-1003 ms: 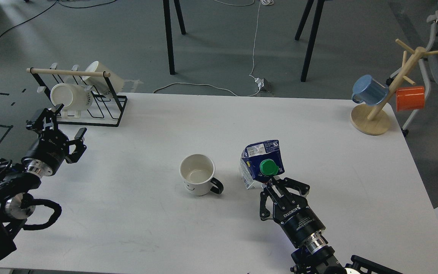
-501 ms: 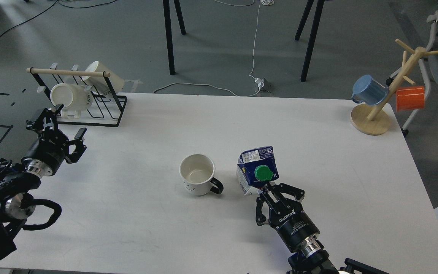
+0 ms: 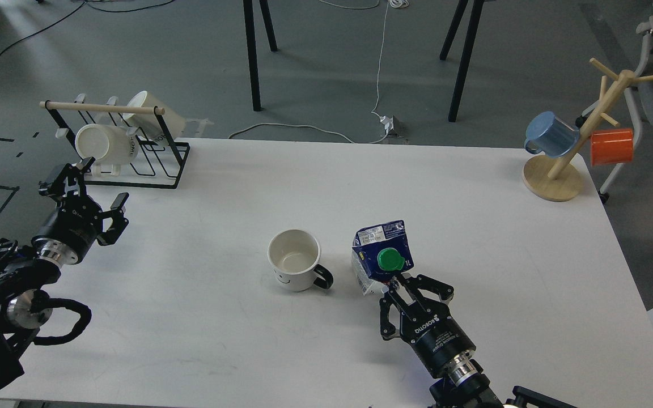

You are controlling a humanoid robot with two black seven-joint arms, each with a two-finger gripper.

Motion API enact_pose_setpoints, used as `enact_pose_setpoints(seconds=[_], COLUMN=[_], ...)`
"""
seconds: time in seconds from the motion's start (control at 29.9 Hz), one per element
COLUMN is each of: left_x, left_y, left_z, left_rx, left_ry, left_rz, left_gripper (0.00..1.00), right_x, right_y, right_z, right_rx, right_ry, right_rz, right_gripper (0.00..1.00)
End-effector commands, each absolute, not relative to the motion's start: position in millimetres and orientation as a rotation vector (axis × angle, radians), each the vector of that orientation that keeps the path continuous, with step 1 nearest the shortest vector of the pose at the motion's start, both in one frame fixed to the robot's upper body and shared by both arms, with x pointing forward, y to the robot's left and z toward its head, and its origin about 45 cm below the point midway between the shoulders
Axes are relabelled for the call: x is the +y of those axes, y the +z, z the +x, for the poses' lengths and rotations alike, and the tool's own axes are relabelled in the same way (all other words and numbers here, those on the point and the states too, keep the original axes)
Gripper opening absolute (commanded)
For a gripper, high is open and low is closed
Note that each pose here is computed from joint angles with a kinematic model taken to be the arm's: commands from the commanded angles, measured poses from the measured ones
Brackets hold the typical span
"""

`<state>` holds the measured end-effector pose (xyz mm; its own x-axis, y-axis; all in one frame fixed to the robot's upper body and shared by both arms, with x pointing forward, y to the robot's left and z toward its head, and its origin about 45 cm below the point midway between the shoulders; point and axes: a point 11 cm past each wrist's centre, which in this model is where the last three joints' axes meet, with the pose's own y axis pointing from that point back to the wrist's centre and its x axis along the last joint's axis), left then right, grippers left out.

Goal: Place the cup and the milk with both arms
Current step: 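Open the right gripper and pull it back from the carton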

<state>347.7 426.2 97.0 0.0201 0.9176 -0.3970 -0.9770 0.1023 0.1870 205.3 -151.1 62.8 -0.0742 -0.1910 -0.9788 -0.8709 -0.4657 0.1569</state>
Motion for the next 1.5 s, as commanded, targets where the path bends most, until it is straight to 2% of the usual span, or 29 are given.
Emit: enact_pose_setpoints(seconds=[0.0, 0.5, 0.57, 0.8, 0.84, 0.87, 0.9, 1.24, 1.47], left_x=[426, 428, 428, 428, 428, 428, 428, 428, 429], left_y=[97, 98, 98, 98, 98, 98, 98, 98, 99], left_z=[348, 348, 348, 348, 348, 348, 348, 348, 348], left_rx=[0.476, 0.472, 0.472, 0.472, 0.472, 0.472, 0.472, 0.471, 0.468], left_ry=[1.478, 1.480, 1.480, 1.480, 1.480, 1.480, 1.480, 1.481, 1.481], left_rz=[-0.154, -0.153, -0.153, -0.153, -0.153, -0.153, -0.153, -0.152, -0.152], left_gripper=[0.94, 0.94, 0.94, 0.94, 0.94, 0.94, 0.94, 0.94, 0.94], right_x=[-151, -156, -156, -155, -155, -155, -154, -165, -194], right_y=[62, 61, 61, 61, 61, 61, 62, 63, 73], right_z=[205, 205, 204, 202, 202, 201, 201, 184, 153], right_rx=[1.152, 1.164, 1.165, 1.163, 1.162, 1.161, 1.156, 1.163, 1.186], right_ry=[1.585, 1.582, 1.584, 1.589, 1.590, 1.593, 1.592, 1.604, 1.628], right_rz=[-1.649, -1.651, -1.649, -1.648, -1.646, -1.646, -1.648, -1.676, -1.708], right_gripper=[0.23, 0.34, 0.38, 0.65, 0.75, 0.90, 0.98, 0.98, 0.98])
